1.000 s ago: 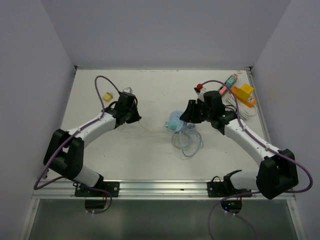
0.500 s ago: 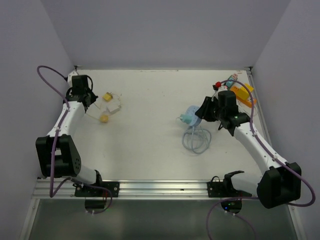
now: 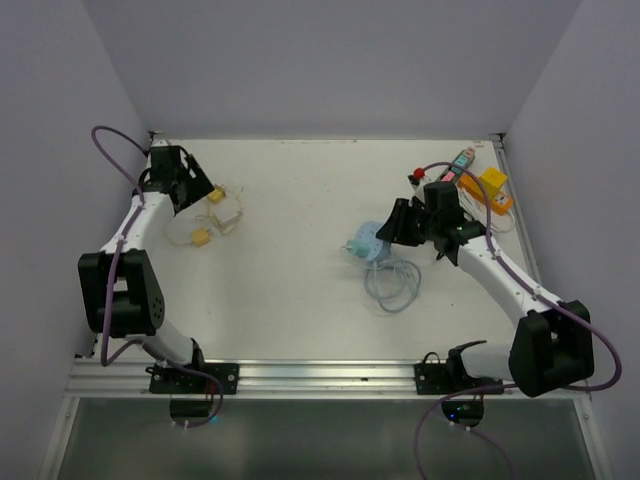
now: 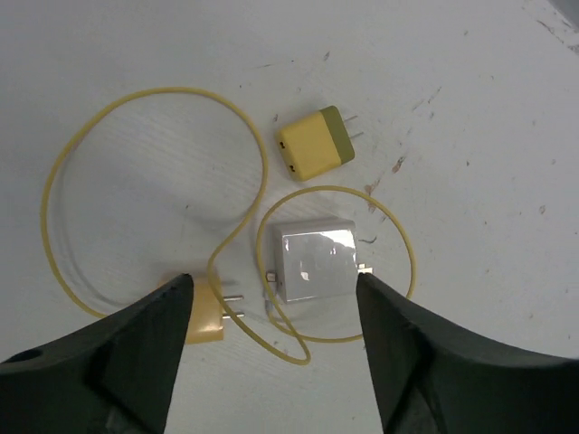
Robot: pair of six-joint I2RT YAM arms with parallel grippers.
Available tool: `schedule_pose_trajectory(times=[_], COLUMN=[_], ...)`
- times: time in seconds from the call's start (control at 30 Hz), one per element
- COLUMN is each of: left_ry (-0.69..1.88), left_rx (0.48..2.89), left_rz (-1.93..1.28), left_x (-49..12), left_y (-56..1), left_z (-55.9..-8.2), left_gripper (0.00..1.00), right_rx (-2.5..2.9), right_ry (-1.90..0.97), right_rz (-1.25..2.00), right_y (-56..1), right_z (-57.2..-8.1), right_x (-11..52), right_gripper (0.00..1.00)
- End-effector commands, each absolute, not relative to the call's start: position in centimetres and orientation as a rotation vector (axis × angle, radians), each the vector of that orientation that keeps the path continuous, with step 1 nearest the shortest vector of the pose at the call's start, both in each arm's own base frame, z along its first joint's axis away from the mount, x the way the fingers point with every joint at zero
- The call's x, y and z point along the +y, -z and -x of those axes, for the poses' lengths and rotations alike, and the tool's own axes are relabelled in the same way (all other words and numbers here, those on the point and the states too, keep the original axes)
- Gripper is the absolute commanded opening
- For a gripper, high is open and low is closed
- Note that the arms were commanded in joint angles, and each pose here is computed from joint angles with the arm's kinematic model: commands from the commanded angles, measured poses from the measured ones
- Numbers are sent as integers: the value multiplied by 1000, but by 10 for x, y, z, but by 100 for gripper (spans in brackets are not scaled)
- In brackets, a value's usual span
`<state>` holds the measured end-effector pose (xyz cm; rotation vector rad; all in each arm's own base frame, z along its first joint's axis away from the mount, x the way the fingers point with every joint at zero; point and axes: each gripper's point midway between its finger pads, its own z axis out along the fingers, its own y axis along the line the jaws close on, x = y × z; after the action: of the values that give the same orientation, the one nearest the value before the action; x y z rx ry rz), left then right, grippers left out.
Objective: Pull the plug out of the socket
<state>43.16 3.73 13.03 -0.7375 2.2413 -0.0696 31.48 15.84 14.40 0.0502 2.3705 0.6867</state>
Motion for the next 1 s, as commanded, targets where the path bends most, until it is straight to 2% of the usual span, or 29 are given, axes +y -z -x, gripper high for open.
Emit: schedule_pose_trajectory(times=[0.0,0.03,0.13,0.4,0.63,0.97], left_ry=[120,126,168,401,754,991], left_rx=[2179,2190,2209,2293,2392,2422], left_rz=[675,668,631,480,252,-120], left_x=[32,30,21,-37,-148,-239], left_y=[-164,-163,-170,-167,-160,-148], left_z=[-425,-420,-406,-359,-315,-289], left_gripper=[82,90,100,100,100,97], right_rx=[2278,2282,2298,2307,2291,2267], right_ry=[-811,-814,-823,-860,-872,-916], right_rz=[35,42,88,195,265,344], right_y=[-171,-169,-162,-150,-145,-146], right_z=[-324,-324,-322,-319,-324,-322], right_x=[186,189,204,246,271,299], right_gripper=[0,0,0,0,0,0])
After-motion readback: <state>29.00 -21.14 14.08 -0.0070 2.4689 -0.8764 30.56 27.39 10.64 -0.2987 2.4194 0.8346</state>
